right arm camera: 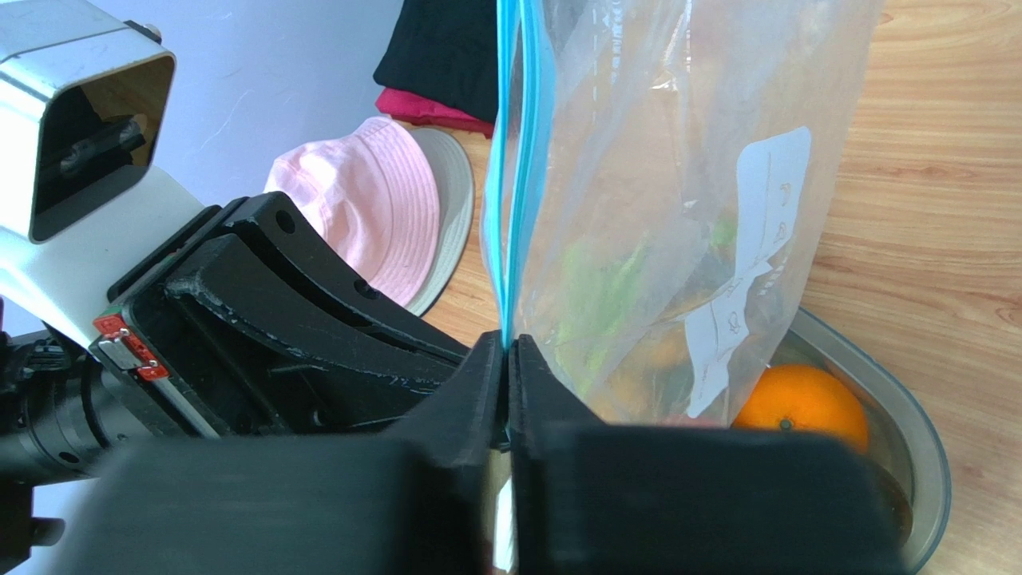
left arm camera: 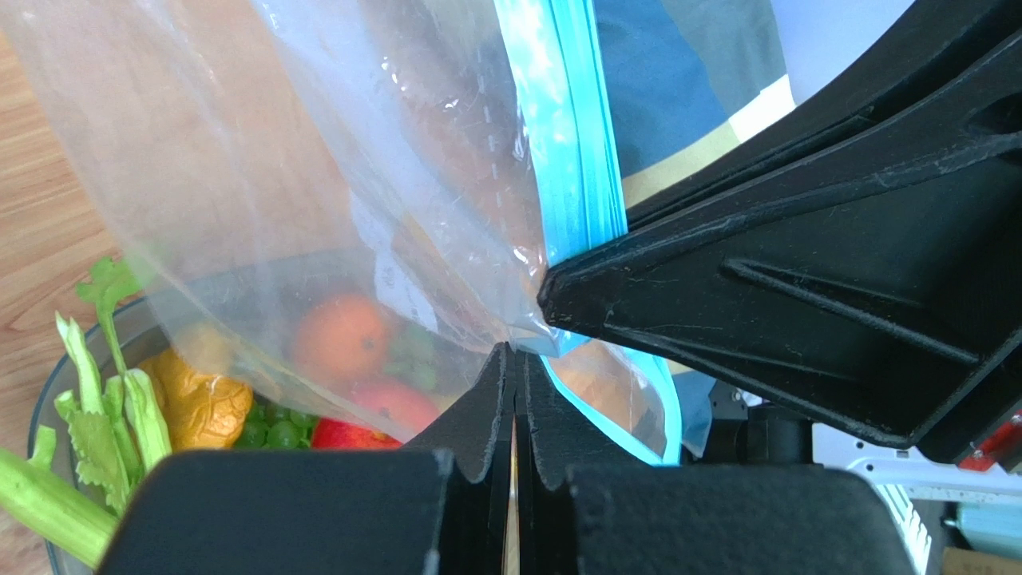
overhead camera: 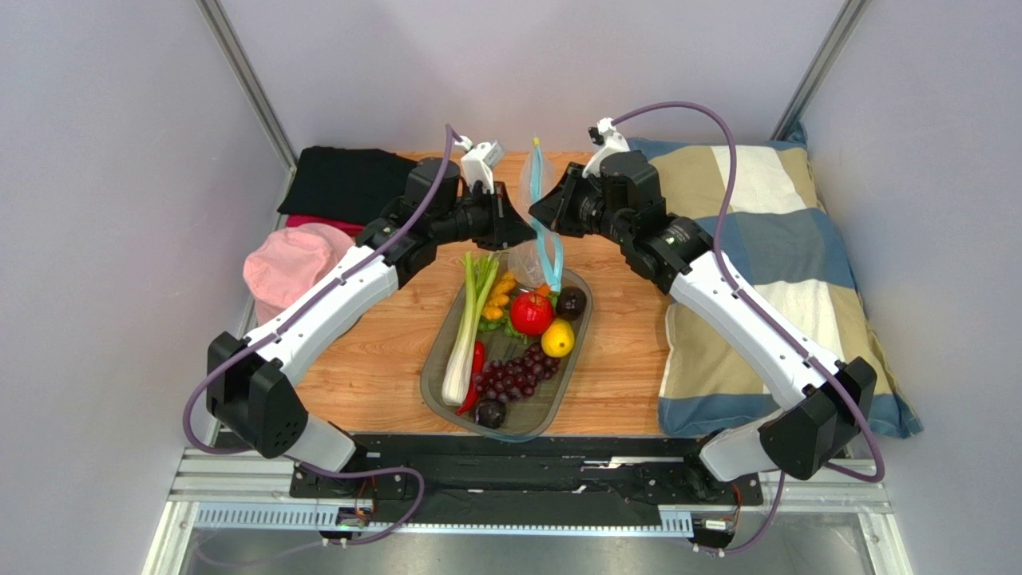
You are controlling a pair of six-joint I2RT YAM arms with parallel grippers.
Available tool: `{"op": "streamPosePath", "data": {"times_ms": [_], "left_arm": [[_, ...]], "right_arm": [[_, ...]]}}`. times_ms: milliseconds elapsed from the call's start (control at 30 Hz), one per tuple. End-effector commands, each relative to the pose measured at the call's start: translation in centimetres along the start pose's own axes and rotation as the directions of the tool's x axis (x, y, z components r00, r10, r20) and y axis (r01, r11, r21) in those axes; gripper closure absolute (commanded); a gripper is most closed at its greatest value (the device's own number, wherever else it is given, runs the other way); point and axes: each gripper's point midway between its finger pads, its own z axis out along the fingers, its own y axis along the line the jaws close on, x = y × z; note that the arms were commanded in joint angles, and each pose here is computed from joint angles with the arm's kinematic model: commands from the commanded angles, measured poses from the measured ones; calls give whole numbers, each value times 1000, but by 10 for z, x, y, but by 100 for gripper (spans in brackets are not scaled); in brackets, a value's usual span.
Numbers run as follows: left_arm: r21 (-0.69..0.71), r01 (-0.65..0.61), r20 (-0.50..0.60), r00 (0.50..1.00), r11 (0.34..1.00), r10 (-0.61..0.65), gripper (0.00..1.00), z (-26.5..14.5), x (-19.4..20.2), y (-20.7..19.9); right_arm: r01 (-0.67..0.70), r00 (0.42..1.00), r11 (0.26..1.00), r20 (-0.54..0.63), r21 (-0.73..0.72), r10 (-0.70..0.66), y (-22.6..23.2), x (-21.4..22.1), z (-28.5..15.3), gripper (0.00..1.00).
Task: Place the food in the zip-top bag and seal the zipper
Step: Open the zipper of the food storage bag.
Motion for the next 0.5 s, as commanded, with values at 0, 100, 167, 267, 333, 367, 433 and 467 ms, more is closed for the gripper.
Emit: {"op": "streamPosePath", "data": {"times_ms": [0, 100, 167, 267, 333, 367, 433, 467], "left_arm": [[57, -31, 104, 994, 998, 25, 100, -18, -25, -19], [64, -25, 106, 994, 998, 18, 100, -21, -24, -21], [68, -14, 106, 994, 998, 7, 100, -21, -22, -20], [78, -11, 105, 994, 997, 3, 100, -22, -19, -21], [86, -12, 105, 994, 996, 3, 100, -23, -19, -21], [88, -11, 101, 995, 996, 2, 100, -22, -18, -21], [101, -10, 91, 996, 995, 1, 100, -22, -16, -23], [106, -9, 85, 996, 994, 0, 100, -21, -15, -23]], "right_arm": [[21, 999, 997, 40, -69, -18, 10, -15, -17, 59], [47, 999, 997, 15, -66, -46, 2, -7, -20, 43], [69, 998, 995, 1, -67, -69, -4, -1, -24, 38], [121, 992, 991, -25, -60, -123, -13, 10, -29, 38], [152, 988, 987, -29, -56, -153, -19, 13, -31, 50], [157, 987, 986, -27, -54, -158, -20, 13, -32, 53], [173, 984, 984, -23, -50, -174, -23, 11, -33, 57], [183, 983, 982, -17, -49, -184, -23, 9, -33, 57]]}}
